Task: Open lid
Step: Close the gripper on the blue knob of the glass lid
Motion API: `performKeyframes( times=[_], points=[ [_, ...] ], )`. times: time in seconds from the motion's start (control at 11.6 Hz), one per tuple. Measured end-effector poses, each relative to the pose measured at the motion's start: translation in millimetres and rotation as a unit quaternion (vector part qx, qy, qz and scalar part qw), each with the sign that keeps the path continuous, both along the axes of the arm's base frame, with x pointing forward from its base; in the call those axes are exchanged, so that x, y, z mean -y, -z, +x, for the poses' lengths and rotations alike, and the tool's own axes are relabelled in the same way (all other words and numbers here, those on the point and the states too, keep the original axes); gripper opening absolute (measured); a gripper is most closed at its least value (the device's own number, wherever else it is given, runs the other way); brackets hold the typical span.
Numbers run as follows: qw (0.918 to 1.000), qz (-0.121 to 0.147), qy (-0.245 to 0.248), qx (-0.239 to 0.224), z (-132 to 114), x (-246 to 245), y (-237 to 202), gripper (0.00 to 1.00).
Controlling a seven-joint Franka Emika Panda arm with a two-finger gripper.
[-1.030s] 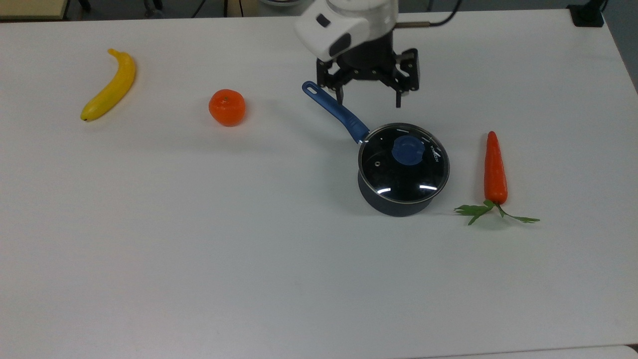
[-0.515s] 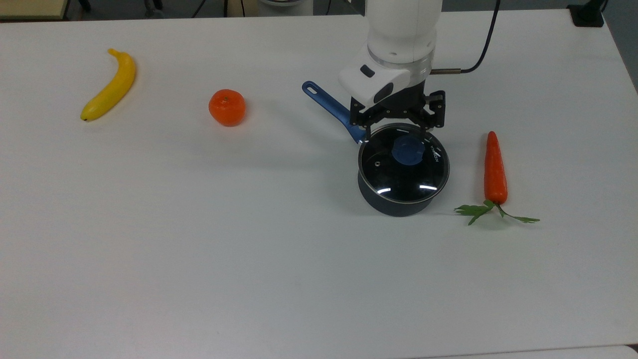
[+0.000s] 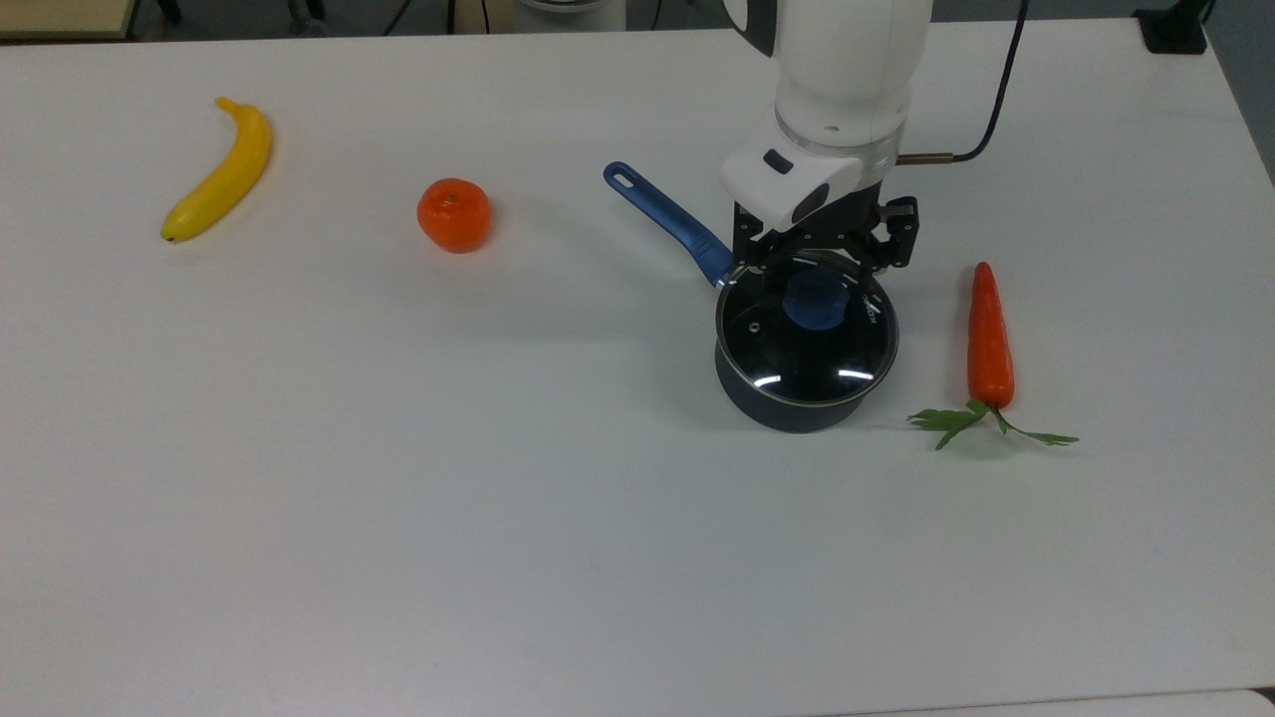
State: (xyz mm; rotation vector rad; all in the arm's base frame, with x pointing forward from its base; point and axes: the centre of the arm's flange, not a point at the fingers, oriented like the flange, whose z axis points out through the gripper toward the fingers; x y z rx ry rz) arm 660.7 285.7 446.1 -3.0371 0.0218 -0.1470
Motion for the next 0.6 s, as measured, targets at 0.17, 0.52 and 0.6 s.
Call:
performKeyframes(
  times=[0.17,0.52,0.6],
  points=[
    [1.0000,-0.006,-0.003,-0.005,0.3,-3.1,10.5,0.82],
    [0.9999,-0.008,-0.003,-0.006,1.9,-4.8,17.6,0.68],
    [0.9999,-0.008,-0.003,-0.006,1.9,-4.8,17.5,0.66]
  ],
)
